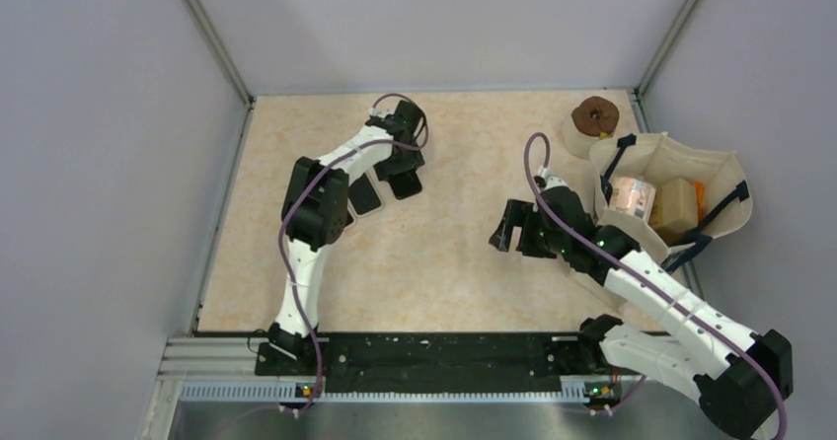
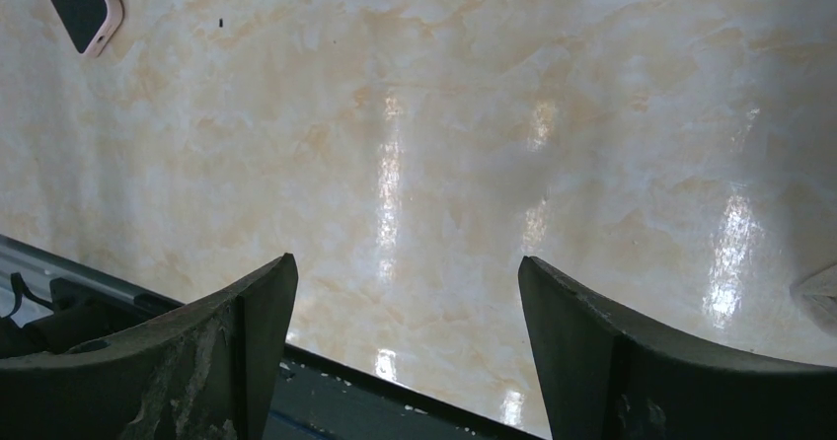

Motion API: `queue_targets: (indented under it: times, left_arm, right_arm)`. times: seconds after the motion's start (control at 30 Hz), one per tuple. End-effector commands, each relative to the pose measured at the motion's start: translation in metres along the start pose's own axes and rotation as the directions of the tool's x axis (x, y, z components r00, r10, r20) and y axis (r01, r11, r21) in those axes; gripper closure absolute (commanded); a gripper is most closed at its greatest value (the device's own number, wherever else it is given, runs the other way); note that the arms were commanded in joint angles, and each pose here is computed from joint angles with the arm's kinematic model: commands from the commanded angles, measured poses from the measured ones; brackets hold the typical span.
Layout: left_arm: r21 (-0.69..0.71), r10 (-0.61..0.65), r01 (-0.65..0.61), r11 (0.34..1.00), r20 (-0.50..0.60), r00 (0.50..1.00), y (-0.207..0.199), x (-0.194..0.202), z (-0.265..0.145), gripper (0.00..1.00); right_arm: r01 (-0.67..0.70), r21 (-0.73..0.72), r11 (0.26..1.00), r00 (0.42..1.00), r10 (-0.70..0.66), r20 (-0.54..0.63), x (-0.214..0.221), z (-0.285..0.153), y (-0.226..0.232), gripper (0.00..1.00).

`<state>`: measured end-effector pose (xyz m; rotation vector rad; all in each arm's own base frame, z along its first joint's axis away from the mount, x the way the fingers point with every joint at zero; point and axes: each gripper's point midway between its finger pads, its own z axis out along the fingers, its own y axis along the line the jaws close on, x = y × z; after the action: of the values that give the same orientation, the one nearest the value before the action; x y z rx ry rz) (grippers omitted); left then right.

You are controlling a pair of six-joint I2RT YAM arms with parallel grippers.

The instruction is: Put the phone into the phone case

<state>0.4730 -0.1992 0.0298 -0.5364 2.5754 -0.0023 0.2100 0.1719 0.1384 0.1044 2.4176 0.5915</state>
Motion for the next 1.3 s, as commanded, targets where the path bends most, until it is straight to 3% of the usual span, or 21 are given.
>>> queue_targets:
  times: [0.0,0.1,0.13,0.5,0.67,0.97,1.27]
  left_arm:
    - [0.064,-0.001,-0.001,0.998,0.033,0.999,-0.010,-0.021,0.007,0.44]
    - [0.087,0.008,-0.010,0.996,0.023,1.000,-0.012,-0.019,0.003,0.09]
    - [0.088,0.008,-0.011,0.996,0.032,0.999,-0.012,-0.022,0.000,0.02]
    - [0.217,0.017,-0.054,0.975,0.170,0.985,-0.018,-0.068,-0.094,0.01]
    - [0.292,0.033,-0.086,0.952,0.182,0.983,-0.008,-0.034,-0.146,0.01]
    - [0.343,0.149,-0.207,0.916,0.190,0.970,0.010,0.055,-0.190,0.01]
    - [0.384,0.150,-0.211,0.899,0.181,0.972,0.015,0.068,-0.194,0.01]
  right_arm:
    - [-0.007,-0.022,1.000,0.998,0.009,0.055,-0.021,-0.004,0.011,0.17]
    - [-0.008,-0.015,1.000,0.999,0.008,0.050,-0.019,-0.002,0.009,0.17]
    - [-0.008,-0.011,1.000,0.999,0.008,0.049,-0.019,-0.002,0.008,0.17]
    - [-0.006,-0.006,1.000,0.998,0.007,0.069,-0.032,-0.001,0.015,0.15]
    - [-0.012,-0.014,1.000,0.995,0.013,0.096,-0.043,0.002,0.021,0.14]
    - [-0.024,-0.033,0.999,0.994,0.028,0.103,-0.051,0.018,0.031,0.14]
    - [-0.032,-0.010,0.999,0.994,0.033,0.108,-0.052,0.022,0.027,0.14]
